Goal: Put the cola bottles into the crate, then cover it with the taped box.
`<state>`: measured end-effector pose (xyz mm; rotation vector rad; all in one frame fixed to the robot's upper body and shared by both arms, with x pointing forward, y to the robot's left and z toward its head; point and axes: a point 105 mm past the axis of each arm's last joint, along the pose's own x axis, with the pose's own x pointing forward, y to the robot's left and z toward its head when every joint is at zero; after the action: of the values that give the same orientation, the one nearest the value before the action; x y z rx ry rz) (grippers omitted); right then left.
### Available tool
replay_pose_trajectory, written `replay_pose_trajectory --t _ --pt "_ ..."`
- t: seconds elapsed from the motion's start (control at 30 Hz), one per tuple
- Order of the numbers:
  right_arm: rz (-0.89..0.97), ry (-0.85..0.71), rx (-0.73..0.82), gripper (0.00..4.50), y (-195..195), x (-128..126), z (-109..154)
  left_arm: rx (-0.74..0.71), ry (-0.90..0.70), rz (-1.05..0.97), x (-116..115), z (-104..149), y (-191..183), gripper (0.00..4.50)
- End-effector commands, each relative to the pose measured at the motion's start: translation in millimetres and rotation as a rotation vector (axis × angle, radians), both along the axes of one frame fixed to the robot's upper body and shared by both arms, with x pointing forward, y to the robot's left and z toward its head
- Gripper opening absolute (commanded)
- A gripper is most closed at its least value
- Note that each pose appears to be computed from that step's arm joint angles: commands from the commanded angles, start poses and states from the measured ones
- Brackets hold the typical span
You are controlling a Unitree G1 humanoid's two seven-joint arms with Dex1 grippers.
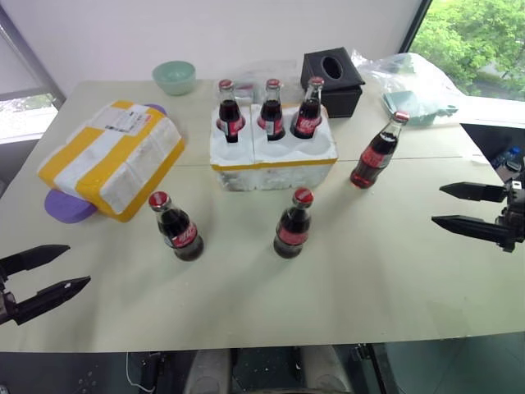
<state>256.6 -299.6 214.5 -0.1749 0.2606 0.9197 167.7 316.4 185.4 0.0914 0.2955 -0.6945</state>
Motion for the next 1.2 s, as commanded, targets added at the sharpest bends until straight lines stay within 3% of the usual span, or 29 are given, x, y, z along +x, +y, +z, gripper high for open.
replay_pose_trajectory --t 0.03,0.47,0.9,1.2 --pt "0.009 -0.043 0.005 4.50 0.9 -1.5 7.9 0.024 -0.040 0.003 1.3 11.5 2.7 4.45" --pt "-0.019 -0.023 0.033 4.50 -2.2 -5.0 6.6 0.020 -0.023 0.004 9.6 16.4 3.2 4.45" --pt "0.018 -0.027 0.031 4.50 1.5 -5.5 20.0 -0.017 0.016 -0.188 11.0 9.0 -33.9 4.45" --pt "0.108 -0.023 0.044 4.50 26.7 -16.4 32.3 -0.012 0.015 -0.339 44.2 -12.2 -70.8 4.45"
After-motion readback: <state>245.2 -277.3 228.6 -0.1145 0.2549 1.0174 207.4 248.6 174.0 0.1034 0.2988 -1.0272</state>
